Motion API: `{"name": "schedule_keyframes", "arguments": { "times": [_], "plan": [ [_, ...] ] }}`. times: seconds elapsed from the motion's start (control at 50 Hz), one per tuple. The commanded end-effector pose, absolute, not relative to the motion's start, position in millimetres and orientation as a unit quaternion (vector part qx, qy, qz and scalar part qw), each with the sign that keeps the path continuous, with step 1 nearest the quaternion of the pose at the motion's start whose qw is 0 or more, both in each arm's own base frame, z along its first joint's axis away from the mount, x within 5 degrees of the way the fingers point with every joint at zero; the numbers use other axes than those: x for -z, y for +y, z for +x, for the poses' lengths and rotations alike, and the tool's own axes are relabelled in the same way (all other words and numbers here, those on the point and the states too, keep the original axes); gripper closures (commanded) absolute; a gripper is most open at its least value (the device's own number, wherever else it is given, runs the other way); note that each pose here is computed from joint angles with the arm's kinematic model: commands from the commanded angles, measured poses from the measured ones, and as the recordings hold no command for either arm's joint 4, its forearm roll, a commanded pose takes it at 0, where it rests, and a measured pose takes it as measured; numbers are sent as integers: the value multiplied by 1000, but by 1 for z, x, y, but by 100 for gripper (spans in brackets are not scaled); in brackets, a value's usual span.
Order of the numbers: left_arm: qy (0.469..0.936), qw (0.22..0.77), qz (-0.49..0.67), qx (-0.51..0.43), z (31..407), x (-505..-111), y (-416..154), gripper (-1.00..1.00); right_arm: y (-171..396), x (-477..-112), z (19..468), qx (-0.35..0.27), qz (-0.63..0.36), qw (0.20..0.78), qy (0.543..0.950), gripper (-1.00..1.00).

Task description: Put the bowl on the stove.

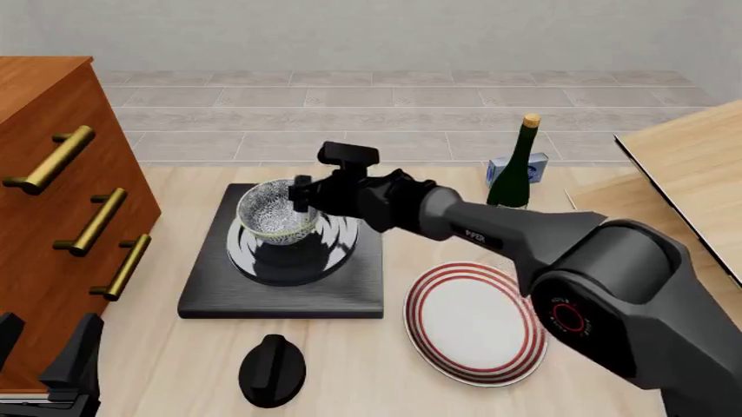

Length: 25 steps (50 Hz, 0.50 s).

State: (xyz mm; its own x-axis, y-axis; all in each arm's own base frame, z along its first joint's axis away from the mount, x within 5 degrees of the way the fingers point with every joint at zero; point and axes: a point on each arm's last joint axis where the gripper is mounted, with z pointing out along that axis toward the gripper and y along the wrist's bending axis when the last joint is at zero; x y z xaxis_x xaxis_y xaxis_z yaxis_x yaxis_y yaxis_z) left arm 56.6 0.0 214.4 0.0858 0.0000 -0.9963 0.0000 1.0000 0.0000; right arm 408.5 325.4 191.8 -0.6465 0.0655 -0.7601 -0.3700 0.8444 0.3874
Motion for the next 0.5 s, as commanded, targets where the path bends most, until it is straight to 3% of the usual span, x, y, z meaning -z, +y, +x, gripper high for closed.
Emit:
{"name": "schedule_keyframes", "arguments": {
  "times": [0.02,0.5],
  "plan": [
    [676,737,0,0,57,-214,0,-100,321,-215,405,-264,-96,421,862,-100],
    [676,737,0,0,57,-214,0,-100,300,-258,396,-252,-112,441,854,-100]
  ]
}}
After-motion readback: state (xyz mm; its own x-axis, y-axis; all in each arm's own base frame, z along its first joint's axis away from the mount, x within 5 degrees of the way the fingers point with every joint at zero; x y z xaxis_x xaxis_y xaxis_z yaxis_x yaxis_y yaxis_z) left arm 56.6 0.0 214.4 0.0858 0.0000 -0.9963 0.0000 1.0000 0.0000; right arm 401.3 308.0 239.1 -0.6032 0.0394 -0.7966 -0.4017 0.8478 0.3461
